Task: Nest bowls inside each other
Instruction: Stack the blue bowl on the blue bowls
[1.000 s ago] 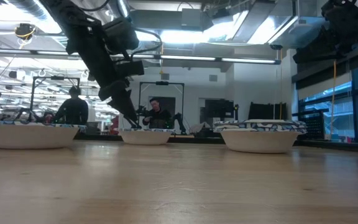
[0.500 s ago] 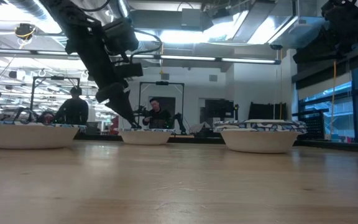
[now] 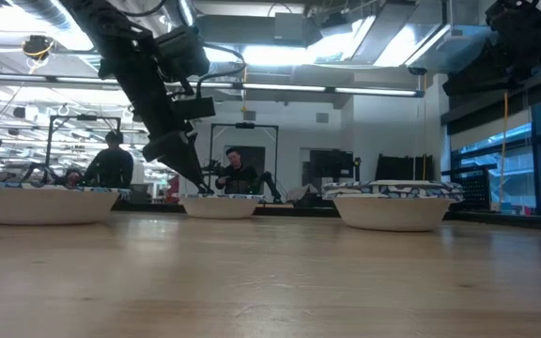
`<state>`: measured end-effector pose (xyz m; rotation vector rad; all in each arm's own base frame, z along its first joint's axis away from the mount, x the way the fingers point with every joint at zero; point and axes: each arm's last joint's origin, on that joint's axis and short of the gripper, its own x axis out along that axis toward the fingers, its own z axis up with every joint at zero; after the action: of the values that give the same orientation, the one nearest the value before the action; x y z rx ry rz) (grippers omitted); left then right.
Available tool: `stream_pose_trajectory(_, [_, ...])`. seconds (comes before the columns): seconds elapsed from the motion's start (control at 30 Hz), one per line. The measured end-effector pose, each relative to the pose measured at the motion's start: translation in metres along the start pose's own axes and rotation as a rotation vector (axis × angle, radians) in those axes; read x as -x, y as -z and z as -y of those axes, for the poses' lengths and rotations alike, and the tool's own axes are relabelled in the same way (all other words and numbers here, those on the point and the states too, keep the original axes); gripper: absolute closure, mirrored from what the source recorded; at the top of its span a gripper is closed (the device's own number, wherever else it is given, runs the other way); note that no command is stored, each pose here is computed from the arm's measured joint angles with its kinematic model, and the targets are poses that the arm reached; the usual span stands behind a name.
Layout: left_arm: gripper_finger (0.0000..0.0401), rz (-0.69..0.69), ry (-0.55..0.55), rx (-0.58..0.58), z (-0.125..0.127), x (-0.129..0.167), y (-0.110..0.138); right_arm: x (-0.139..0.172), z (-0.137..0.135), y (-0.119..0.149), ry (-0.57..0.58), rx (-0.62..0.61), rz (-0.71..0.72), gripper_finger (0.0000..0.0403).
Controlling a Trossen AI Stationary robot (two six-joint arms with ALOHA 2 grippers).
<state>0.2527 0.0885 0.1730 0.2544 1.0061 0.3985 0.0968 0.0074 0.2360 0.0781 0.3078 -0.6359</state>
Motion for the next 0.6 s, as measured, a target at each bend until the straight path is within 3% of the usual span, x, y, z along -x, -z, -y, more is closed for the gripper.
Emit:
stream_pose_trajectory(0.33, [0.0275,-0.084,-0.012,-0.074,0.007,-0.019,0.006,0.000,0.000,0.000,0.000,-0.003,0.000,0.0267])
stream_pose_trajectory(0.6, [0.0275,-0.098,-0.134,-0.123,0.005,-0.021,0.004,0.000,0.000,0.000,0.000,-0.003,0.000,0.0267])
